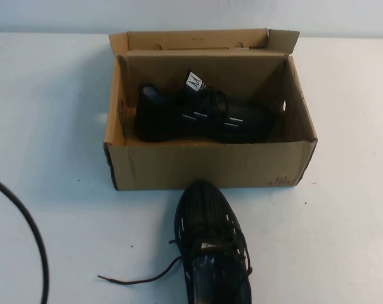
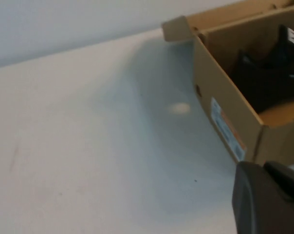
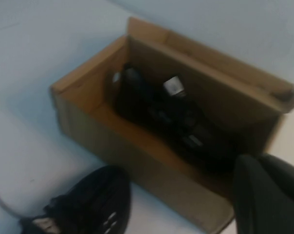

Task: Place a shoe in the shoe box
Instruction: Pick up the shoe from the table

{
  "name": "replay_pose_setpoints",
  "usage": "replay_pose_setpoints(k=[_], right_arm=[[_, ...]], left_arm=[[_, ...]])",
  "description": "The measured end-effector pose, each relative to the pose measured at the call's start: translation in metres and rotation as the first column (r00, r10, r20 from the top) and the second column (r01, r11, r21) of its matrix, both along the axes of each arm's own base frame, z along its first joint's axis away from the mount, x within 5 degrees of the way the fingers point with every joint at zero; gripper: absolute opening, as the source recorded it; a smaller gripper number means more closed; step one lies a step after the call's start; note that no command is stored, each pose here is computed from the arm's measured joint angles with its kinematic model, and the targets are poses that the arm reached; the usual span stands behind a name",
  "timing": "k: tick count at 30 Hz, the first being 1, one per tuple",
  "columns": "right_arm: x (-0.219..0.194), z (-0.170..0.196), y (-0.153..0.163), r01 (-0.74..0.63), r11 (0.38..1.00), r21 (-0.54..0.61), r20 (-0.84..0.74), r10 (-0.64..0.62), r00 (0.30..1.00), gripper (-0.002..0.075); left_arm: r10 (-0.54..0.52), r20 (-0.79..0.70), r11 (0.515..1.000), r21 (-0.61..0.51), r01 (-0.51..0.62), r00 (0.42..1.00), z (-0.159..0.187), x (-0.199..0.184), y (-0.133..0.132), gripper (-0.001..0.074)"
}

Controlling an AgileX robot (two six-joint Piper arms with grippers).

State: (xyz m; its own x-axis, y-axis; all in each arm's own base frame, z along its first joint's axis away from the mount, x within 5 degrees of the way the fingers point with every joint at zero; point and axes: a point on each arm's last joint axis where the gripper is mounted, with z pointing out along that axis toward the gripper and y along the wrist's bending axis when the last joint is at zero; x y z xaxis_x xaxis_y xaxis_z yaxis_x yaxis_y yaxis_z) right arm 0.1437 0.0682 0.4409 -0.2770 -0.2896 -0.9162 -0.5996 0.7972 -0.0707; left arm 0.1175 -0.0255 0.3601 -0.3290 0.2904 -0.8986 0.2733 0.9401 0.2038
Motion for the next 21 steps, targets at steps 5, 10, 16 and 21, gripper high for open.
replay_pose_setpoints(k=[5, 10, 16, 21], right_arm=[[0.019, -0.022, 0.041, -0.207, 0.977, -0.05, -0.185, 0.195, 0.963, -0.0016], [0.023, -0.056, 0.092, -0.39, 0.914, -0.115, -0.363, 0.327, 0.873, -0.0016], [0.012, -0.084, 0.132, -0.42, 0.895, -0.148, -0.491, 0.302, 0.817, -0.0016], [0.011, -0.1, 0.141, -0.254, 0.966, -0.043, -0.59, 0.181, 0.787, -0.0017]], left_arm=[[-0.15, -0.153, 0.989, -0.013, 0.149, 0.977, 0.0, 0.019, -0.019, -0.0004], [-0.233, -0.295, 0.972, -0.056, 0.227, 0.927, -0.007, 0.034, -0.033, -0.0004], [-0.26, -0.366, 0.966, -0.089, 0.244, 0.894, -0.014, 0.04, -0.038, -0.0004], [-0.287, -0.399, 0.958, -0.131, 0.255, 0.871, -0.016, 0.038, -0.041, -0.0004]])
